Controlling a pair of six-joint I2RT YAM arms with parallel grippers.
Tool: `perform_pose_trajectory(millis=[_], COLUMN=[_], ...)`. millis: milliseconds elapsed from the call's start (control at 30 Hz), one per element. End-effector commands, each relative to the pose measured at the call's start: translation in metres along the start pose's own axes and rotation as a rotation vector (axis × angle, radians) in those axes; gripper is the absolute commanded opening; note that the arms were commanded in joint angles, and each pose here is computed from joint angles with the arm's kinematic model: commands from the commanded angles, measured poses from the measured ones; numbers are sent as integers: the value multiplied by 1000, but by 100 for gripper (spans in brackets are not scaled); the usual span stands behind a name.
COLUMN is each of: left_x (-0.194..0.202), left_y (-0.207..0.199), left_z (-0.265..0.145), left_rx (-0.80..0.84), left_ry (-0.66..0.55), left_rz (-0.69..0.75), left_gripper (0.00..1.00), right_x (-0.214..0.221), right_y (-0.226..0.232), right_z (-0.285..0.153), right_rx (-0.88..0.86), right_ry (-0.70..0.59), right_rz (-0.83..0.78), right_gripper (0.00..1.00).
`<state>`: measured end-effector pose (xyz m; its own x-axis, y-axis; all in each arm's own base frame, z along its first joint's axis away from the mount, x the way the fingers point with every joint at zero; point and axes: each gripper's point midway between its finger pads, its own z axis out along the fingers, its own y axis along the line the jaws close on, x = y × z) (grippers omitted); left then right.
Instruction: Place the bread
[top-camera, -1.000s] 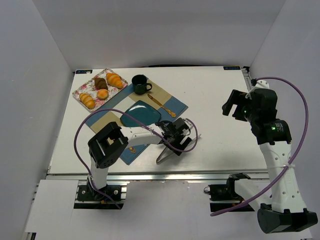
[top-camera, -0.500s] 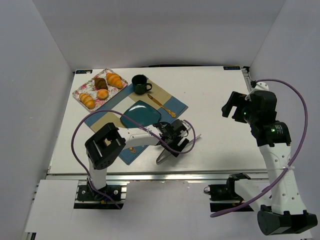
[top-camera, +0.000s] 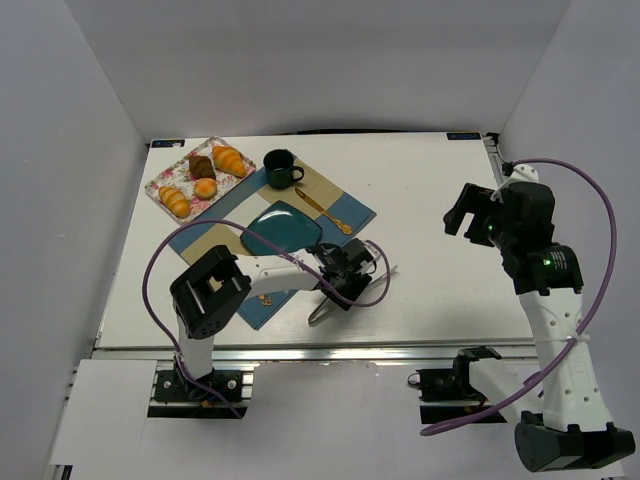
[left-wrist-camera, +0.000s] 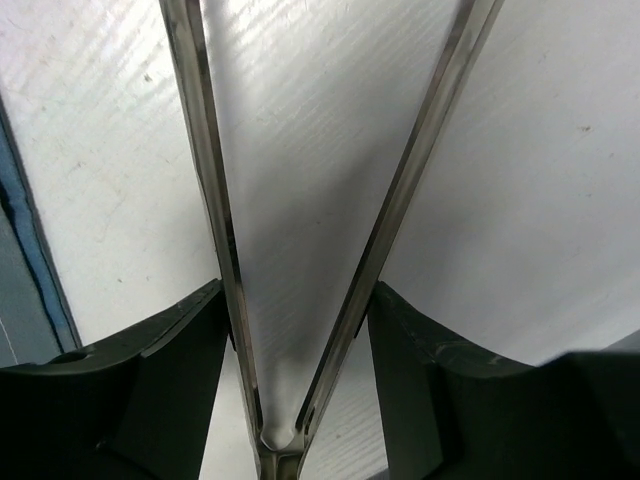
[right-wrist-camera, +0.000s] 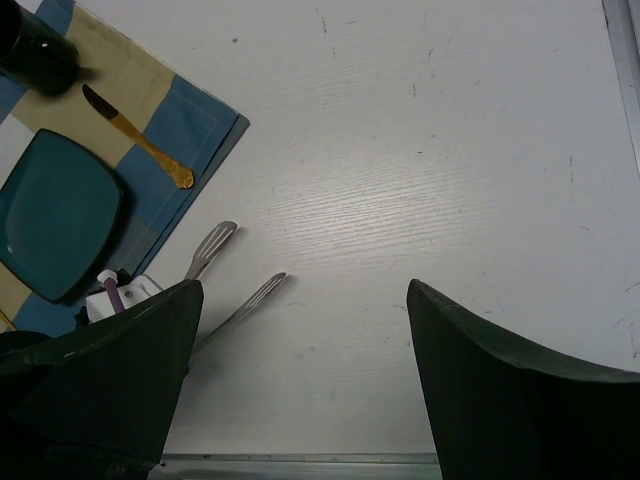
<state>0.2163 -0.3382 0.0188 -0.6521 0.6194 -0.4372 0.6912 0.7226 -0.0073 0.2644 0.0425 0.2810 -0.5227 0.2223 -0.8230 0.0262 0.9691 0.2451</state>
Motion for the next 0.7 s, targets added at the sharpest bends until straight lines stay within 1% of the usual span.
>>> perform_pose_trajectory(millis=[0, 167, 233, 333, 367, 400, 433, 500, 533, 600, 667], left_x=[15, -36, -59, -80, -96, -103, -105, -122, -121, -134, -139], left_y=[-5, -5, -7, -3, -3, 4, 9, 18, 21, 27, 44], left_z=[-8, -44, -61, -80, -92, -100, -106, -125, -127, -141, -149], left_rx=[18, -10, -12, -46, -51, -92, -115, -164, -182, -207, -283], left_ry=[86, 0, -45, -89, -133, -160, -160, -211, -200, -240, -255], left_rz=[-7, -14, -37, -74, -91, -106, -125, -156, -171, -207, -271], left_gripper=[65, 64, 63, 63, 63, 62, 62, 61, 61, 61, 61], right_x=[-11, -38, -46, -62, -67, -77, -82, -90, -97, -103, -112], right_y=[2, 1, 3, 1, 0, 0, -2, -2, -1, 1, 5], right_z=[-6, -22, -27, -38, -42, -51, -55, -62, -68, -74, -82], right_rx=[-6, 31, 38, 59, 67, 70, 86, 88, 90, 83, 64], right_ry=[-50, -128, -148, -208, -223, -257, -278, -306, -325, -346, -374], right_rz=[3, 63, 111, 148, 159, 167, 170, 173, 179, 194, 203], right_gripper=[89, 89, 89, 89, 89, 89, 89, 89, 89, 89, 89])
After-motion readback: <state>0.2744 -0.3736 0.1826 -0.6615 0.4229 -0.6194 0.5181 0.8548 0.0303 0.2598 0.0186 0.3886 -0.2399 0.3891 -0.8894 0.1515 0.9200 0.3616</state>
